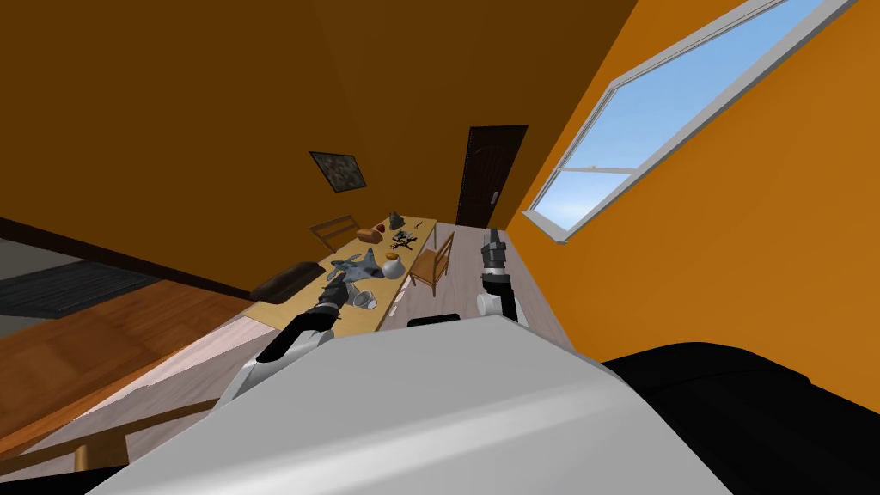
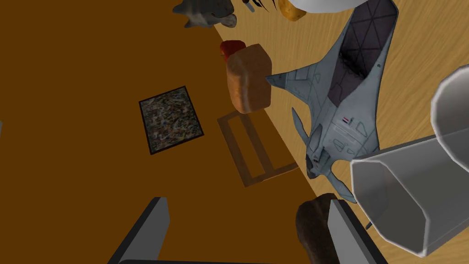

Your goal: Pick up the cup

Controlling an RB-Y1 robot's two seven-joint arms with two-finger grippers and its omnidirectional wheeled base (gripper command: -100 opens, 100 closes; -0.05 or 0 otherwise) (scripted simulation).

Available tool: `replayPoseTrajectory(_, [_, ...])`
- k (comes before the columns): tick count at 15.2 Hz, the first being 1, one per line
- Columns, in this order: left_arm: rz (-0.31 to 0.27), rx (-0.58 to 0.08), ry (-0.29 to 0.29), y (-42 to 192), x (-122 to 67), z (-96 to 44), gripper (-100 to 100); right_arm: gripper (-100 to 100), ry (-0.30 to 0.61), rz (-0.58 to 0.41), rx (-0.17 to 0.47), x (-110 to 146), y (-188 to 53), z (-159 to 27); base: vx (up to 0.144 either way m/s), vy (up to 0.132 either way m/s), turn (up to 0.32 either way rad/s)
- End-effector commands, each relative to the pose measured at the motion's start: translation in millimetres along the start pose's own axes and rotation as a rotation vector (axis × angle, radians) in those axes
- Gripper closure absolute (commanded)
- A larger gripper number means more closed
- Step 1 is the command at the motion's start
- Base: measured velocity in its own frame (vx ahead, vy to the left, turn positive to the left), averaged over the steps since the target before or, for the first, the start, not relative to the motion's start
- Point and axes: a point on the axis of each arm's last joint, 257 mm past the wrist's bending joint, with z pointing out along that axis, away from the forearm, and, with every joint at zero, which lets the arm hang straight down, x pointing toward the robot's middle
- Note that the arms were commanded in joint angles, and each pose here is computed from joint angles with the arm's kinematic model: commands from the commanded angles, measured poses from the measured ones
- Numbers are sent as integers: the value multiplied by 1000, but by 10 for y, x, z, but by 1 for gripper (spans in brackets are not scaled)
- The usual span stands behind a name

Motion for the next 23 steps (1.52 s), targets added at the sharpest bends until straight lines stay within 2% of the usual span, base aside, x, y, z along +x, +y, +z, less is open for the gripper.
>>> replayPoseTrajectory(1, [-10, -53, -3, 143, -39, -6, -100, 0, 0, 0, 0, 0, 0, 0, 21, 17, -99])
replayPoseTrajectory(3, [-10, -77, -1, 205, -34, -10, -100, 0, 0, 0, 0, 0, 0, 0, 12, 9, -20])
replayPoseTrajectory(4, [-26, -127, -6, 362, -92, -41, -100, 0, 0, 0, 0, 0, 0, 0, 14, 4, -86])
replayPoseTrajectory(6, [-26, -153, -4, 429, -85, -51, -100, 0, 0, 0, 0, 0, 0, 0, 16, 9, -82])
replayPoseTrajectory(7, [-43, -198, -9, 571, -140, -90, -100, 0, 0, 0, 0, 0, 0, 0, 23, 12, -98])
replayPoseTrajectory(9, [-43, -229, -6, 649, -131, -107, -100, 0, 0, 0, 0, 0, 0, 0, 23, 15, -70])
replayPoseTrajectory(14, [-79, -362, -11, 1033, -208, -247, -100, 0, 0, 0, 0, 0, 0, 0, 24, 13, -87])
replayPoseTrajectory(16, [-80, -376, -10, 1066, -203, -260, -100, 0, 0, 0, 0, 0, 0, 0, 15, 11, -23])
replayPoseTrajectory(17, [-98, -421, -13, 1199, -240, -326, -100, 0, 0, 0, 0, 0, 0, 0, 16, 9, -87])
replayPoseTrajectory(19, [-99, -447, -10, 1259, -229, -354, -100, 0, 0, 0, 0, 0, 0, 0, 21, 12, -81])
replayPoseTrajectory(23, [-138, -549, -13, 1538, -276, -522, -100, 0, 0, 0, 0, 0, 0, 0, 31, 14, -81])
